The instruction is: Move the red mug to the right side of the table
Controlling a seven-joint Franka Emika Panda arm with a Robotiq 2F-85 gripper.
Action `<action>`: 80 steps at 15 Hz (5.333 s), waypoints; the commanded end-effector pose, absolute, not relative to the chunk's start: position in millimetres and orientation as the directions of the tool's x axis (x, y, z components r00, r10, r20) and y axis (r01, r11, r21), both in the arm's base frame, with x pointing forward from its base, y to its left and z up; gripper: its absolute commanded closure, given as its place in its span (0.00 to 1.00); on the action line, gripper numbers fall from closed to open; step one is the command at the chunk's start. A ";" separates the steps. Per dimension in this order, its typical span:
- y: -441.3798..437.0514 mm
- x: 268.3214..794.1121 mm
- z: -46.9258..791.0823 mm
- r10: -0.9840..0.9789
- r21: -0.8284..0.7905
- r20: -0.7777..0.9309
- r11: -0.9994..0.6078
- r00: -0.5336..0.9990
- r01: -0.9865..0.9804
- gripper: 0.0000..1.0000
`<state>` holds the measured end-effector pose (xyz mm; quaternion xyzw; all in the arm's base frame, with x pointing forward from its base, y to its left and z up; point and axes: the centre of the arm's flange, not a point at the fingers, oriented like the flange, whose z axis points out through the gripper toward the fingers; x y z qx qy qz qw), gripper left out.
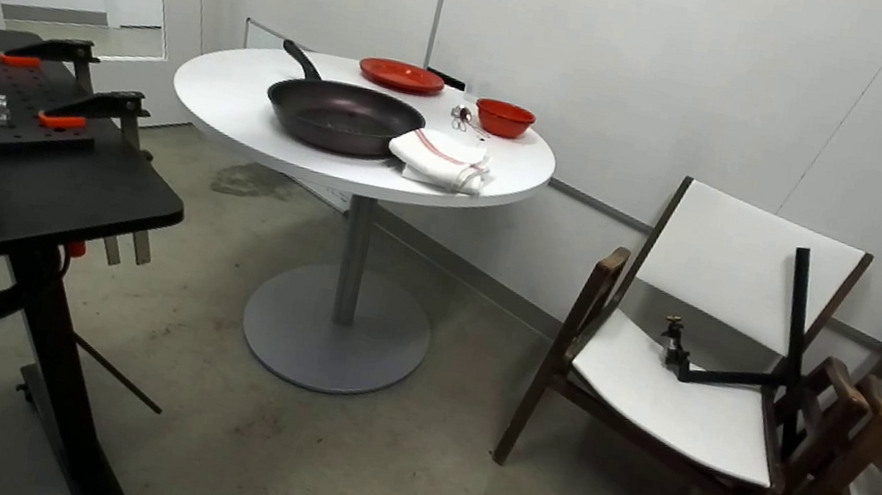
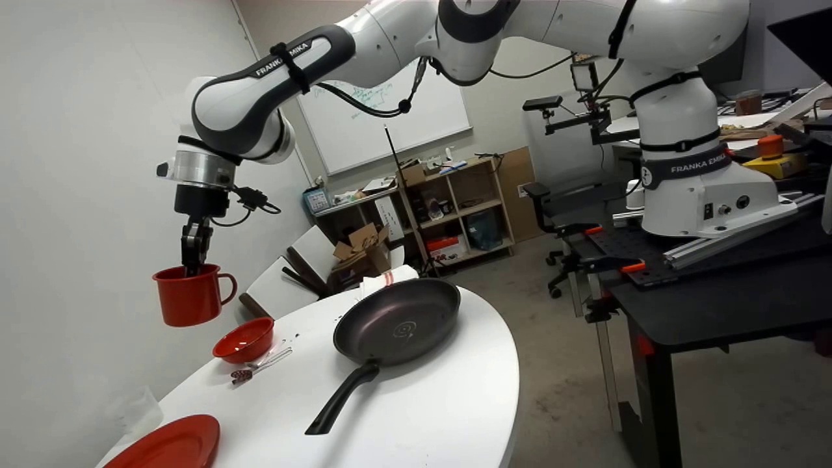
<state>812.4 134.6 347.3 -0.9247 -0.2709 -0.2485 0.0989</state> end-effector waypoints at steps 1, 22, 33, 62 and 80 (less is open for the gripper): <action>104.9 784.6 353.8 0.348 -0.102 0.549 -0.874 0.760 0.474 0.98; -17.4 703.8 309.8 0.069 -0.221 0.429 -0.959 0.901 0.179 0.98; -36.9 702.7 302.1 0.061 -0.195 0.412 -0.969 0.909 0.153 0.94; -133.5 808.2 238.5 -0.320 -0.034 0.164 -0.947 0.933 -0.319 0.98; -140.4 811.9 155.3 -0.267 0.031 0.184 -0.960 0.946 -0.277 0.98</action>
